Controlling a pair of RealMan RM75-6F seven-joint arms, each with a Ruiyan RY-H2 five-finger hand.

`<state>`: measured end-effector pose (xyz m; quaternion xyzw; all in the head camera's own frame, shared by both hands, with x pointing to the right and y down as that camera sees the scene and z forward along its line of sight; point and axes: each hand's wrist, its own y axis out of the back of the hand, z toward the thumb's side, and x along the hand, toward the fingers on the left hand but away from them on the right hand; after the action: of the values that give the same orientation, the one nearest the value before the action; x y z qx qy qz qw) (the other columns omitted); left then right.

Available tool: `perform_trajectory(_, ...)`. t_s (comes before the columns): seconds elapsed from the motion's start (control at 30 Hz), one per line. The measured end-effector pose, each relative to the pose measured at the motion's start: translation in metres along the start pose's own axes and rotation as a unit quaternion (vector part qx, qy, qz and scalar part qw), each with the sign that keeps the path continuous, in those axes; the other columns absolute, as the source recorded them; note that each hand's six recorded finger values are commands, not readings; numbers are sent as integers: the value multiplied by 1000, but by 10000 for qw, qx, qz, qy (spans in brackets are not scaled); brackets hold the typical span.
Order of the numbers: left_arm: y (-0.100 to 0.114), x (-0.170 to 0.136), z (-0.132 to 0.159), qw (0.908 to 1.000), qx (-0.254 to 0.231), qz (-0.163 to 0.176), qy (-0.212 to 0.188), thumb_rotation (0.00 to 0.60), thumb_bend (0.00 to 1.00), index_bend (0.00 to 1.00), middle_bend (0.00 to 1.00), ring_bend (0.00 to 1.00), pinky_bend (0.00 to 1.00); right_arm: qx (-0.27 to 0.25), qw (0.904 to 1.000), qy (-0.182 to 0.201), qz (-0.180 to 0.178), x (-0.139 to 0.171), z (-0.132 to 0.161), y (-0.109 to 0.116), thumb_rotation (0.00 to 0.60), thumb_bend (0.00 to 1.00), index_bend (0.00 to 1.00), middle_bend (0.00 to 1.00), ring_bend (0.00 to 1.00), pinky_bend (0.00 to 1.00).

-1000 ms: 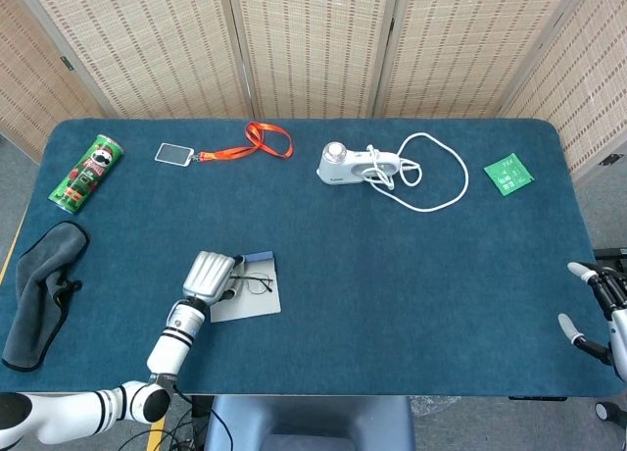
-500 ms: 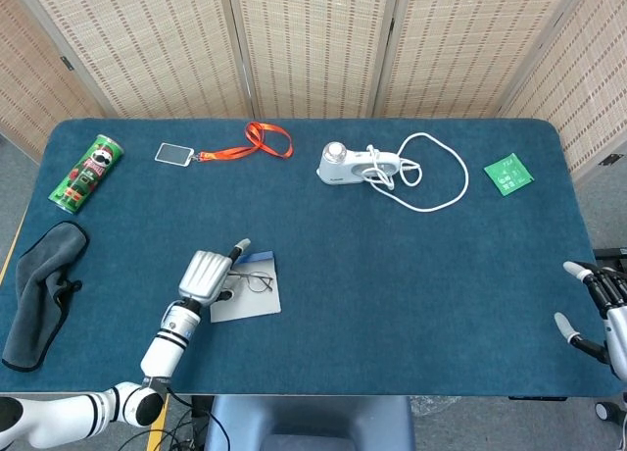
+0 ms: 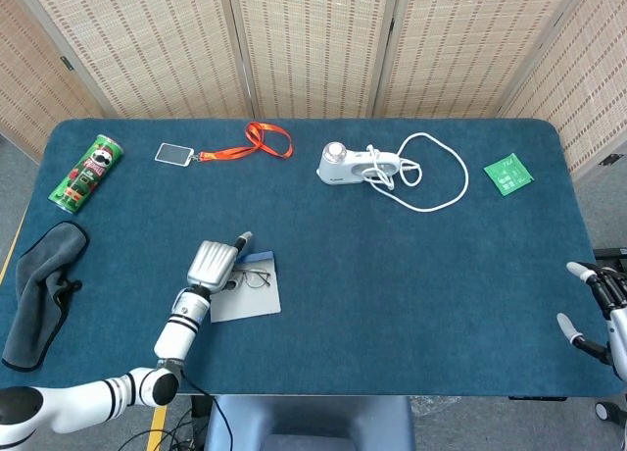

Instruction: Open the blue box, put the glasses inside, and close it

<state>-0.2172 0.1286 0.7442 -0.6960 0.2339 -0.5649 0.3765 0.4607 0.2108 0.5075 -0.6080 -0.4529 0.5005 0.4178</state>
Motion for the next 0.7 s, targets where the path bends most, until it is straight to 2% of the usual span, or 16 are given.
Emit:
perform_trajectory(0.27, 3, 5, -20, 9992, 32, -45, 388, 600, 393, 191, 934, 867, 908, -18, 10000, 8, -2, 0, -1, -1, 600, 279, 189, 224, 270, 218)
perform_trajectory(0.7, 15, -15, -9, 9999, -127, 45, 108, 600, 392, 187, 934, 867, 909, -18, 10000, 46, 1, -2, 1, -1, 600, 279, 189, 224, 270, 218)
